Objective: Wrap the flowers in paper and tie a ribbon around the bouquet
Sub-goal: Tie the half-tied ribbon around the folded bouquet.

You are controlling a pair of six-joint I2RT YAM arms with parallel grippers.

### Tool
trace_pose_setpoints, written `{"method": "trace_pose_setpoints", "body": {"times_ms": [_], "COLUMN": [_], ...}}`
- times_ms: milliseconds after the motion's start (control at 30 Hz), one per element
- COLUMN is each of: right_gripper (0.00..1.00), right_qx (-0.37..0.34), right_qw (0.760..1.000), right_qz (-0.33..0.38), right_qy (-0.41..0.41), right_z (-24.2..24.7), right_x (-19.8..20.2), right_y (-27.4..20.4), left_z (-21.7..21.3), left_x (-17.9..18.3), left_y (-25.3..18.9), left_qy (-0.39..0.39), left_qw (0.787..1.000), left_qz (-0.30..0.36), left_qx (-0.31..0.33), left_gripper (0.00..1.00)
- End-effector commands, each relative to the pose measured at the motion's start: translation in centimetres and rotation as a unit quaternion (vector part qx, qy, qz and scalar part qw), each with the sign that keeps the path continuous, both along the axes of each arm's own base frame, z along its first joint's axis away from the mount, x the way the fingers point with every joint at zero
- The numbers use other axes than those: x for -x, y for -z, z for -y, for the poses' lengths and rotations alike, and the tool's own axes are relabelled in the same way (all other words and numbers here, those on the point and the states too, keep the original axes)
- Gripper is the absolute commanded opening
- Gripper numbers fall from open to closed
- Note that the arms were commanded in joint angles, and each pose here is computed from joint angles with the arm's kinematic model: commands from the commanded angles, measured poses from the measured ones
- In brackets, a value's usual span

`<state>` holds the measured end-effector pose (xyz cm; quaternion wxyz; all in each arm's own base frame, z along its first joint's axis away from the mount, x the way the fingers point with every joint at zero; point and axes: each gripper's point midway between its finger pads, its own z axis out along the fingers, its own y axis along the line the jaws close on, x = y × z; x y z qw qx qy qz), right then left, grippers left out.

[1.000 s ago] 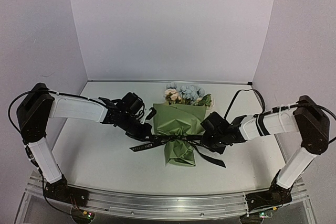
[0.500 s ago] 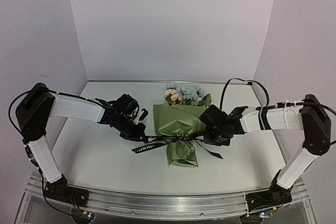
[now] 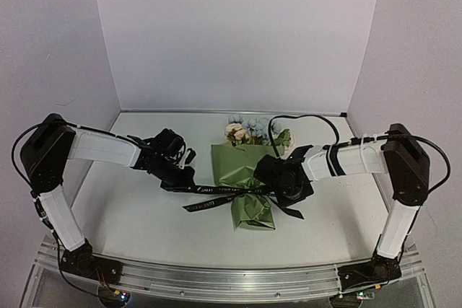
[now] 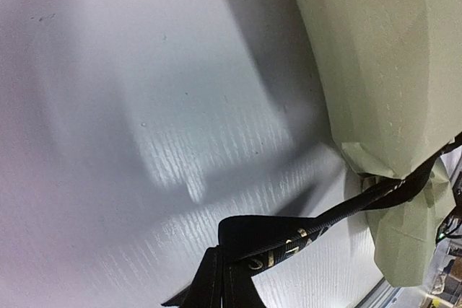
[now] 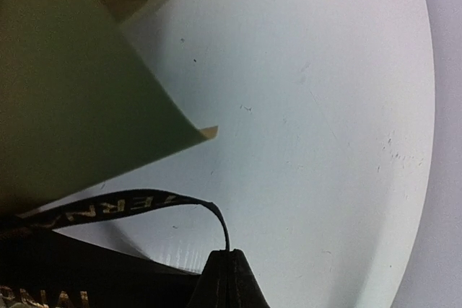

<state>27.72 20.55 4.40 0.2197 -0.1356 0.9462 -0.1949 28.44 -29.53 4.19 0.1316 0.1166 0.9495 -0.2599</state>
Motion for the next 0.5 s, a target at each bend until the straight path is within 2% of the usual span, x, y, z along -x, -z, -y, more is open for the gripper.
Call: {"method": "trace_pose_setpoints", "body": {"times_ms": [0, 233, 467], "right_gripper": [0.00, 0.00, 0.00], "right_qx": [0.100, 0.097, -0.011], "right_qw": [0.995, 0.995, 0.998], "right_qz": [-0.004, 0.002, -0.009], "right_qy": [-0.016, 0.000, 0.067], "right_z": [3.5, 5.0, 6.3], "right_x": [0.2, 1.0, 2.1], "right_y": [-1.7, -2.2, -1.0], "left_z": [-4.1, -9.3, -13.0], "left_x": [-1.2, -2.3, -3.7], "left_y": [1.5, 2.8, 2.1], "left_qy": [-0.081, -0.175, -0.243], "left_qw": [0.996, 0.983, 0.969], "left_qz": [-0.023, -0.049, -0.047], "left_qx": [-0.028, -0.025, 0.001], "left_gripper": [0.00, 0.00, 0.00]}}
